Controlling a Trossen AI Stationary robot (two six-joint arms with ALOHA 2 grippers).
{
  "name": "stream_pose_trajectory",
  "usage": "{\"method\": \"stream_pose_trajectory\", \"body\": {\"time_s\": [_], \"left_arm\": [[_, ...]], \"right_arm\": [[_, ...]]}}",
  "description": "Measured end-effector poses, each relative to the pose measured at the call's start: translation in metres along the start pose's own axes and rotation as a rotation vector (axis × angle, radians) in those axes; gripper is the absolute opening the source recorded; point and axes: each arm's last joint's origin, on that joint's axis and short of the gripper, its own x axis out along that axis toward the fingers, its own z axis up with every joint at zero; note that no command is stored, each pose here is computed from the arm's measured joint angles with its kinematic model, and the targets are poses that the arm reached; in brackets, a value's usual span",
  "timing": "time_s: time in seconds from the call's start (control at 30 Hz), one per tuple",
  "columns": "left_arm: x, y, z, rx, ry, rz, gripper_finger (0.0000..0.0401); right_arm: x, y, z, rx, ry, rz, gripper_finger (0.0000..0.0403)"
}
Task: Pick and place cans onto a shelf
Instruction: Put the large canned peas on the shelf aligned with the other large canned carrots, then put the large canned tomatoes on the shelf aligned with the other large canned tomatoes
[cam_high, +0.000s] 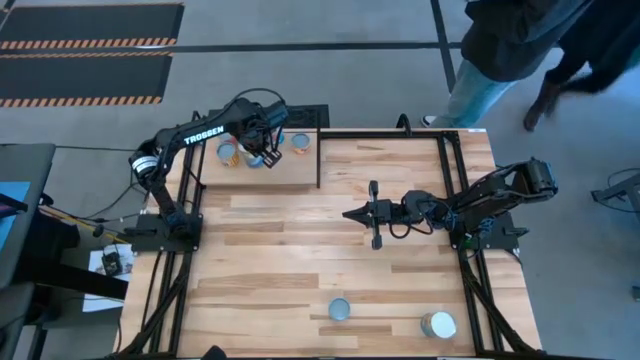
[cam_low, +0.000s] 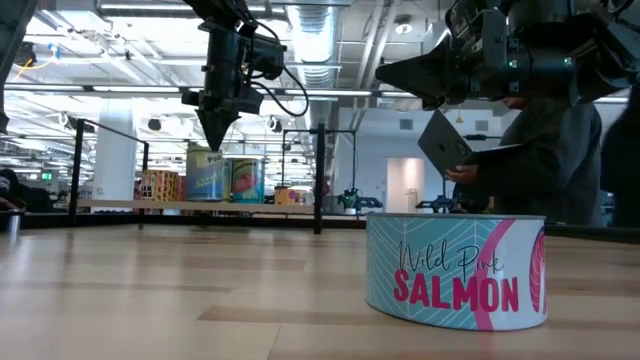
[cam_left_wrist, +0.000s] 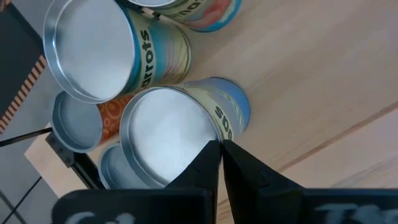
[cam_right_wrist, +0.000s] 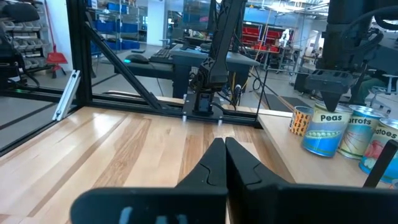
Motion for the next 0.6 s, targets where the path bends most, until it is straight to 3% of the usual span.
{"method": "stream_pose_trajectory", "body": {"time_s": [0.47, 0.6], "left_arm": [[-0.001, 0.001, 0.0, 0.04, -0.017, 0.061, 0.0025], [-0.017, -0.004, -0.006, 0.063, -0.095, 0.094, 0.0025]], "right_arm": [[0.0, 0.0, 0.0, 0.0, 0.0, 0.0, 0.0006], [0.0, 0.0, 0.0, 0.0, 0.0, 0.0, 0.0006]]}}
